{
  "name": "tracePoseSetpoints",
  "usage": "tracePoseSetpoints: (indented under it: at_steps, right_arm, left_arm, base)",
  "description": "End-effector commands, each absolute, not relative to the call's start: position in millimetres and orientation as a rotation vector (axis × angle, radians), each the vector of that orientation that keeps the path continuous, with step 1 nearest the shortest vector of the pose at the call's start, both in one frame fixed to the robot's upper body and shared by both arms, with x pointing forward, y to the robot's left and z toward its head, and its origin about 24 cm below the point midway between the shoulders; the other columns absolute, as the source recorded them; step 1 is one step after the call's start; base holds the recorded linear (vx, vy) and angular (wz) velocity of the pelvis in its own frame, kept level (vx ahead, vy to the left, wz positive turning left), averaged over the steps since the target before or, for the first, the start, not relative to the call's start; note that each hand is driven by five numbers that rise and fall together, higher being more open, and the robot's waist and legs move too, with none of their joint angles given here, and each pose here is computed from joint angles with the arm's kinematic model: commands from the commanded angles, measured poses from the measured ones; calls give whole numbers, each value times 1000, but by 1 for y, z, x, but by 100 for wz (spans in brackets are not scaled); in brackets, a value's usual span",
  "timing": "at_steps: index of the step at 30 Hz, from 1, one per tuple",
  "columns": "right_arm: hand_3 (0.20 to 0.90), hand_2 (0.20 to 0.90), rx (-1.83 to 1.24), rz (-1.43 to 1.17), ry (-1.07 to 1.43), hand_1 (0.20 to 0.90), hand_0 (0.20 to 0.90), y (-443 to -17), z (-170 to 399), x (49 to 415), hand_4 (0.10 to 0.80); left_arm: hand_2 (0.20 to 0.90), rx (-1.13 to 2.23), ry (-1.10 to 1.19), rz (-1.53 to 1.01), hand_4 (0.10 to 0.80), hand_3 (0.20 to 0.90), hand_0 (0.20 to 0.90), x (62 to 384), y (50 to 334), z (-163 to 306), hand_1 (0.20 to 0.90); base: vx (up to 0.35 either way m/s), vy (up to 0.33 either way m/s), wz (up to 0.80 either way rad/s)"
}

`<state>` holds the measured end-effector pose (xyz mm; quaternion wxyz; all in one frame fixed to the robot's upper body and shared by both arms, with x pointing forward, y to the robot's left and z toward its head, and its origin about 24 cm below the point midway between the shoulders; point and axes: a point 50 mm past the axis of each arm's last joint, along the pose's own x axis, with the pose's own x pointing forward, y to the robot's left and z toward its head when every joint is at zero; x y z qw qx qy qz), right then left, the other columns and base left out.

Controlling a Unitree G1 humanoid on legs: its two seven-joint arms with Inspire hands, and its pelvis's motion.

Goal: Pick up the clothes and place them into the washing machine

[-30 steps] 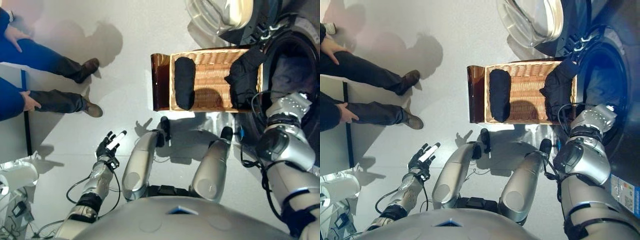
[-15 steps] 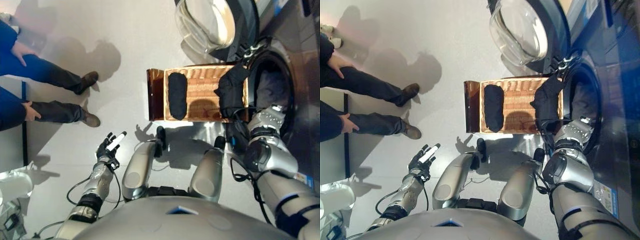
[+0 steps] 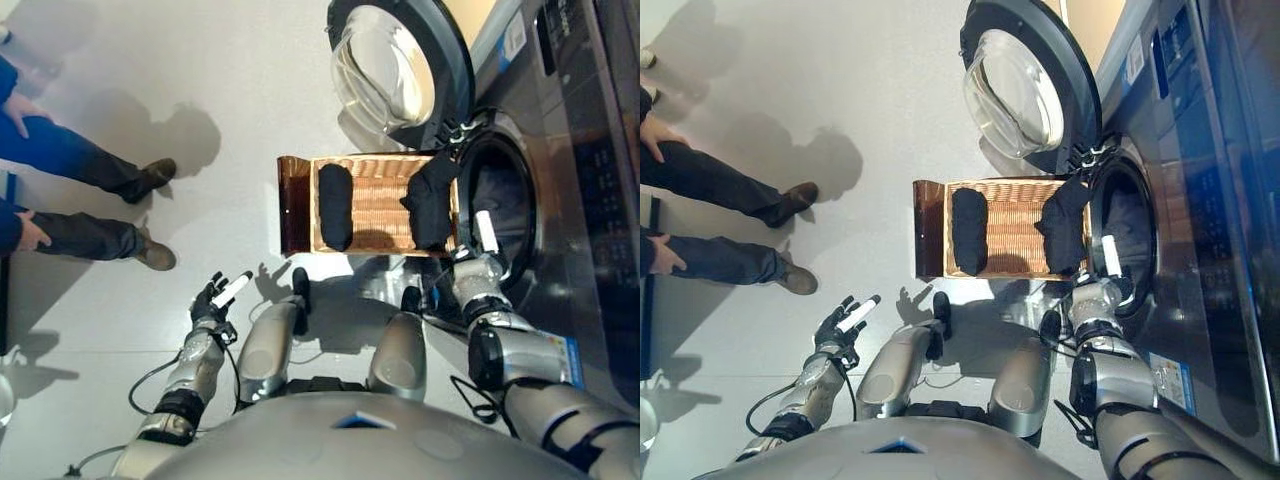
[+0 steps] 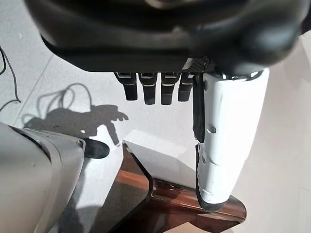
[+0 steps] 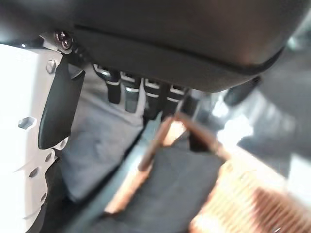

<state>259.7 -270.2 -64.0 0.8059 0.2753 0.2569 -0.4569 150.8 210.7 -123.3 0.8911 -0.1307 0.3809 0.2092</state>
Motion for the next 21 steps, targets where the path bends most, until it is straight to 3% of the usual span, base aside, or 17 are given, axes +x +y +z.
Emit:
tracePoseSetpoints:
  at_steps: [1,10,21]
  right_arm:
    - [900,900,302,-913,400,900,900,-301,-31,274,800]
    - [900,900,-376,-525,460,900,900,-261,-18,308,800]
    - [900,900,-436,-443,489,900,900,-228,-18,323,800]
  left_arm:
    - [900,-198,692,514,800,900,900,157,237,-113,900]
    - [900,-151,683,487,800,900,900,162,240,-112,900]
    - [900,-128,658,485,800,900,900,170,243,-107,900]
  base:
    - [0,0,0]
    - [-32,-1,4]
    - [-18,13,6]
